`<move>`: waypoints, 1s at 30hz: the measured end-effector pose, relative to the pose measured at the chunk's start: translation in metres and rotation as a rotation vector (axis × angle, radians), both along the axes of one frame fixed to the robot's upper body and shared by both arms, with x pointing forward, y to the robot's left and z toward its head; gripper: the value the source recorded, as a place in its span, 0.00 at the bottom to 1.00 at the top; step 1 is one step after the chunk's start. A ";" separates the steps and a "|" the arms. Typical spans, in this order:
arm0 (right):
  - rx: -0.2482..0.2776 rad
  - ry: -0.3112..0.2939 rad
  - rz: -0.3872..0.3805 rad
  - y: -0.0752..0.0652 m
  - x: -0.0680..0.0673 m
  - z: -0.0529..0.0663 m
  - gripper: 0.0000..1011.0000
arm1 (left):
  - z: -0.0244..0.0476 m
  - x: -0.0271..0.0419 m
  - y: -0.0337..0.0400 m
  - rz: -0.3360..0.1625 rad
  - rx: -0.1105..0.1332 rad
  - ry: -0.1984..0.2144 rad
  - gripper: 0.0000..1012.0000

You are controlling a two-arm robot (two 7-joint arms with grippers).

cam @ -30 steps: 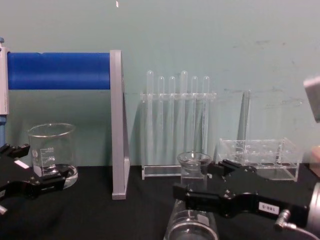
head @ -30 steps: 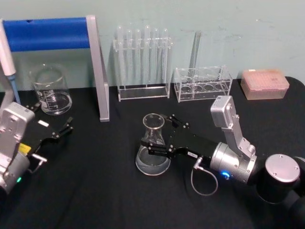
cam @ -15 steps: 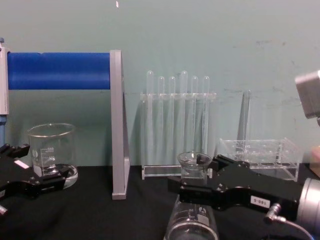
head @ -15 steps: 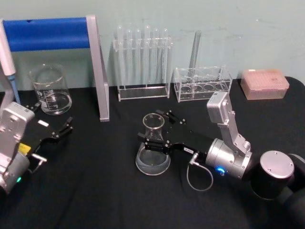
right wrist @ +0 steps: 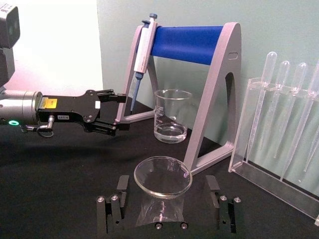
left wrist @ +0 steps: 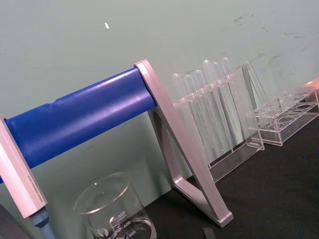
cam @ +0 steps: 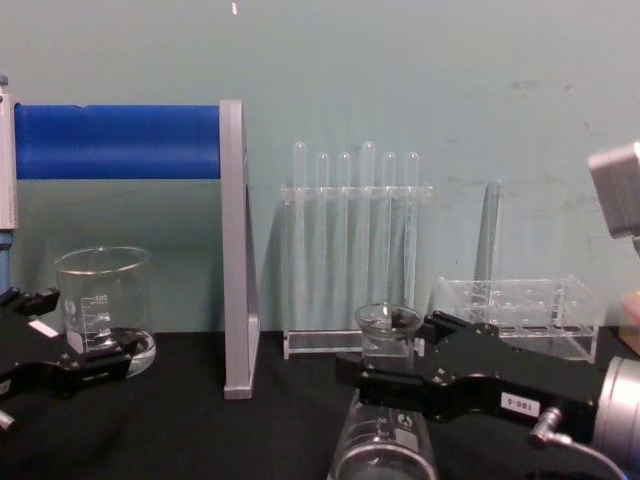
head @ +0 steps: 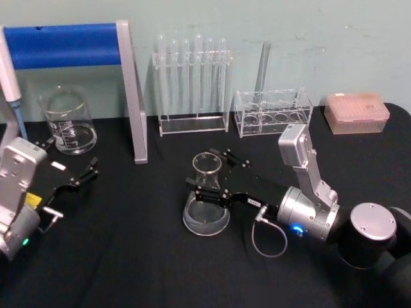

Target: Grasp the erlenmeyer flask with one hand, shake it three times, then place it back.

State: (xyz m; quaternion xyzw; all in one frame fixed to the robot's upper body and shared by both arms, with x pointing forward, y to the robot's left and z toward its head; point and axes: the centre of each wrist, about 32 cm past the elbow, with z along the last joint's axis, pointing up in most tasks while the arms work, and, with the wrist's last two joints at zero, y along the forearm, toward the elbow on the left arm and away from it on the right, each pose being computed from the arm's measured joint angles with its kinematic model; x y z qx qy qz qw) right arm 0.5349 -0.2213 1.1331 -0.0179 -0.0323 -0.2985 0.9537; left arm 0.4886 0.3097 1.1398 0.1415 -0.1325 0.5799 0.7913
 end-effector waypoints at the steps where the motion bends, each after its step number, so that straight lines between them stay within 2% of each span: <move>1: 0.000 0.000 0.000 0.000 0.000 0.000 0.93 | 0.0000 0.0000 0.0000 0.000 0.000 0.000 0.99; 5: 0.000 0.000 0.000 0.000 0.000 0.000 0.86 | 0.0000 0.0000 0.0000 0.000 0.000 0.000 0.99; 8: 0.000 0.000 -0.001 0.000 0.000 0.000 0.74 | 0.0000 0.0000 0.0000 0.000 0.000 0.000 0.99; 9: 0.001 0.000 -0.001 0.000 0.000 0.000 0.74 | 0.0000 0.0000 0.0000 0.000 0.000 0.000 0.99; 14: 0.001 0.000 0.000 0.000 0.000 0.000 0.59 | 0.0000 0.0000 0.0000 0.000 0.000 0.000 0.99; 15: 0.001 0.000 0.000 0.000 0.000 0.000 0.52 | 0.0000 0.0000 0.0000 0.000 0.000 0.000 0.99; 19: 0.001 0.001 -0.001 0.000 0.000 0.000 0.45 | 0.0000 0.0000 0.0000 0.000 0.000 0.000 0.99; 30: -0.001 -0.008 -0.002 -0.001 0.000 0.004 0.45 | 0.0000 0.0000 0.0000 0.000 0.000 0.000 0.99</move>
